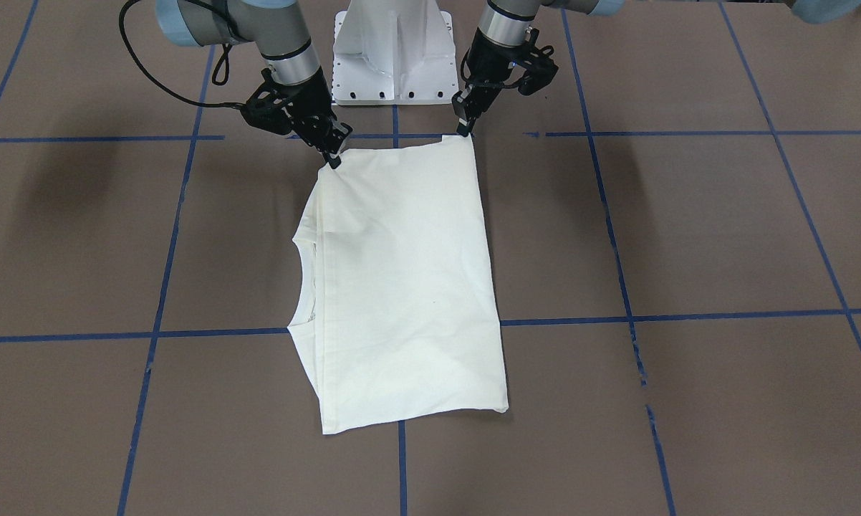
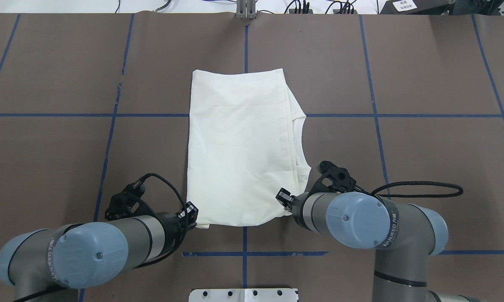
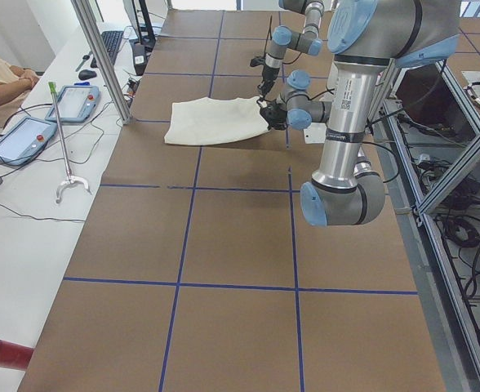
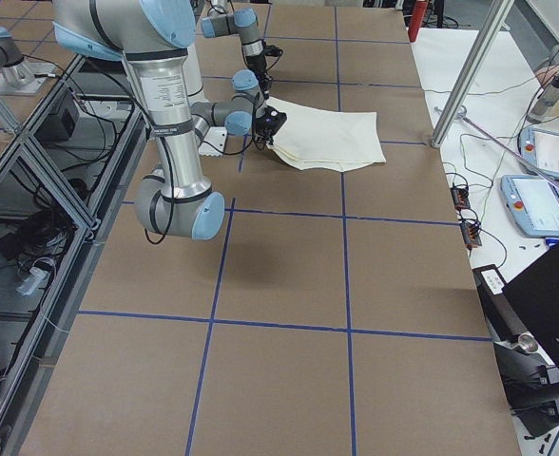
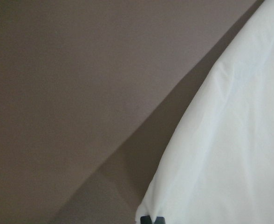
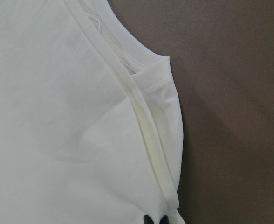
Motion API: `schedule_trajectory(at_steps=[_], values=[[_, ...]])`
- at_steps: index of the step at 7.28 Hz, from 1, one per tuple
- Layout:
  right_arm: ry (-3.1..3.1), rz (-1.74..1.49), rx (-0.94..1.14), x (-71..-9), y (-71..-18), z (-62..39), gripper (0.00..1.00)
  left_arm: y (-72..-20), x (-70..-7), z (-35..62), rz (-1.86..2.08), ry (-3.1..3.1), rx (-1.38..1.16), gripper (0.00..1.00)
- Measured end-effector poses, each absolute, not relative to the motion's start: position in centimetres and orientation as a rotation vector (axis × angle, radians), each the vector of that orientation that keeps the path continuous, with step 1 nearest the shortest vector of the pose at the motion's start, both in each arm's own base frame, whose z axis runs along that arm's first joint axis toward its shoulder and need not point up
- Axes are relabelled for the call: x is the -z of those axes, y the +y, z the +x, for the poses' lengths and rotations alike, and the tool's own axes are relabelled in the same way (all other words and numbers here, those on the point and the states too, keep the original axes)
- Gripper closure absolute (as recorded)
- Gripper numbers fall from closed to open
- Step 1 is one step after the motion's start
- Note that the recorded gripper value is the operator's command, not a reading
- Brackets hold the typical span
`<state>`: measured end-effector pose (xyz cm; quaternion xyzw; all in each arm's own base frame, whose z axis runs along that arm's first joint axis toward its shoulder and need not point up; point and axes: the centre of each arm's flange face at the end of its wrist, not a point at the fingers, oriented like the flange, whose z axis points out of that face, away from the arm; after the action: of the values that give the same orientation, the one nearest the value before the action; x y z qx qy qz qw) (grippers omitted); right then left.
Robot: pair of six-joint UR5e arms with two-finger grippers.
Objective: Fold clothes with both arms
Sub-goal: 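Move both grippers to the bundle's near corners and grasp them, then lift the near edge with both grippers and fold it away from the robot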
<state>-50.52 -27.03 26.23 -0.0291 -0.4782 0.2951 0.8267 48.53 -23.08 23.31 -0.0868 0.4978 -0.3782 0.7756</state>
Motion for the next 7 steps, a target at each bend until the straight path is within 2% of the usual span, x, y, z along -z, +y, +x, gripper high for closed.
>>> schedule_trajectory(at_steps=[2,3,4,7], values=[[-1.067,-0.090,-0.584,-24.7,-24.0,-47.7,1.00,-20.1,-21.1,47.1,-0.234,1.058,0.803,1.00],[-1.095,-0.090,-0.583,-23.7,-23.8,-46.7,1.00,-20.1,-20.1,46.5,-0.243,1.071,0.810,1.00],[-1.119,-0.077,-0.607,-22.6,-25.2,-45.7,1.00,-22.1,-18.9,45.6,-0.207,1.102,0.815,1.00],[-1.132,-0.057,-0.715,-19.9,-38.2,-44.1,1.00,-32.3,-17.7,43.2,0.017,1.119,0.816,1.00]])
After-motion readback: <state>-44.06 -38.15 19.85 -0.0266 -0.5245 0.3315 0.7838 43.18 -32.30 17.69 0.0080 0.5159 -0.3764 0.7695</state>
